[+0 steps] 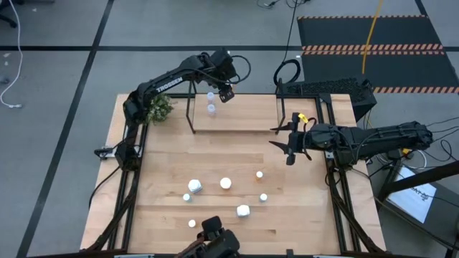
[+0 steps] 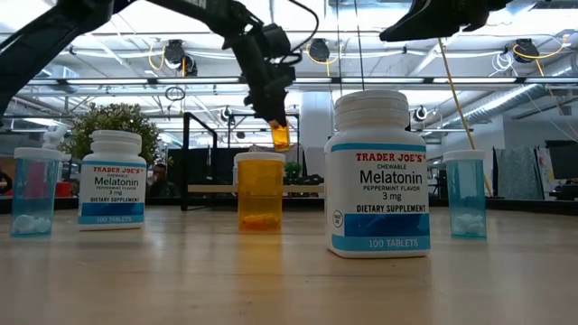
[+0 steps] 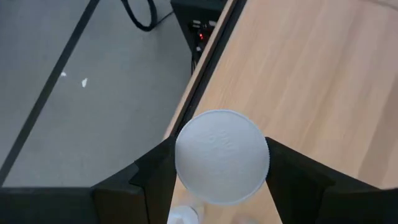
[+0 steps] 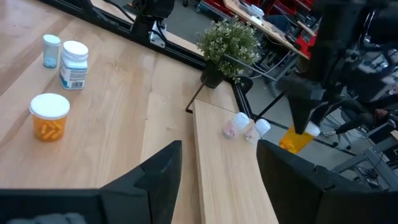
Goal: Pick and place medicine bottles onto shelf by color
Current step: Put the left large orange pill bottle on the shelf
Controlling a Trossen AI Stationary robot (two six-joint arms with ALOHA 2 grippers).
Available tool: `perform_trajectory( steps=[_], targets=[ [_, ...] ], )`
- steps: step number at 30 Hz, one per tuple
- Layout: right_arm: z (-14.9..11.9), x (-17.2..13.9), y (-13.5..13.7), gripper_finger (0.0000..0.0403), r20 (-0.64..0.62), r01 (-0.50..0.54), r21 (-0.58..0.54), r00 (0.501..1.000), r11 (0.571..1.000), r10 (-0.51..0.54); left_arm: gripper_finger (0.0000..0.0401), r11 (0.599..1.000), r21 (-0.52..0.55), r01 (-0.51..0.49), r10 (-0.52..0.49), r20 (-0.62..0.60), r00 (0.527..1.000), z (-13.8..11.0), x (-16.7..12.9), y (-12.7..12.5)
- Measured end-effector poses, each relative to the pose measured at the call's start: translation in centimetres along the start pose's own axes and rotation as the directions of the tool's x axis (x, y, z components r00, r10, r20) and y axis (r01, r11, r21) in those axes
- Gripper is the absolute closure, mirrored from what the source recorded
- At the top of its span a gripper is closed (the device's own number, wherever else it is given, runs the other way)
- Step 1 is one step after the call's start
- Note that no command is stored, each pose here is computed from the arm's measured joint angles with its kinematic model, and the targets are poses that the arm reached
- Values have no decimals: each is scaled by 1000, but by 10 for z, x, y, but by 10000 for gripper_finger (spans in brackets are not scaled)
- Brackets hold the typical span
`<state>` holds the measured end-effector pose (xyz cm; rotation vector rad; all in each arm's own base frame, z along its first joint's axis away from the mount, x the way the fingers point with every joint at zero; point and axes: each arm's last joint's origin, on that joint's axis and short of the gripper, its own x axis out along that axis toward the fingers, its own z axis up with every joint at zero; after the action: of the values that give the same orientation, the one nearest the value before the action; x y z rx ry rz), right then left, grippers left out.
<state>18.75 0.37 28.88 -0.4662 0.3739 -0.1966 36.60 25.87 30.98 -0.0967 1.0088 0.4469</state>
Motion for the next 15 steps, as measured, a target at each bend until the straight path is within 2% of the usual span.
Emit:
perform_trajectory(
  steps=[9, 15],
  targets=[
    [0, 0, 0, 200, -1, -1, 7, 1000, 1000, 1, 185, 1000, -7, 16, -17, -79, 997, -7, 37, 1],
    [-1, 0, 0, 200, -7, -3, 9, 1000, 1000, 3, 185, 1000, -6, 20, -21, -109, 994, -10, 43, 0]
  ],
)
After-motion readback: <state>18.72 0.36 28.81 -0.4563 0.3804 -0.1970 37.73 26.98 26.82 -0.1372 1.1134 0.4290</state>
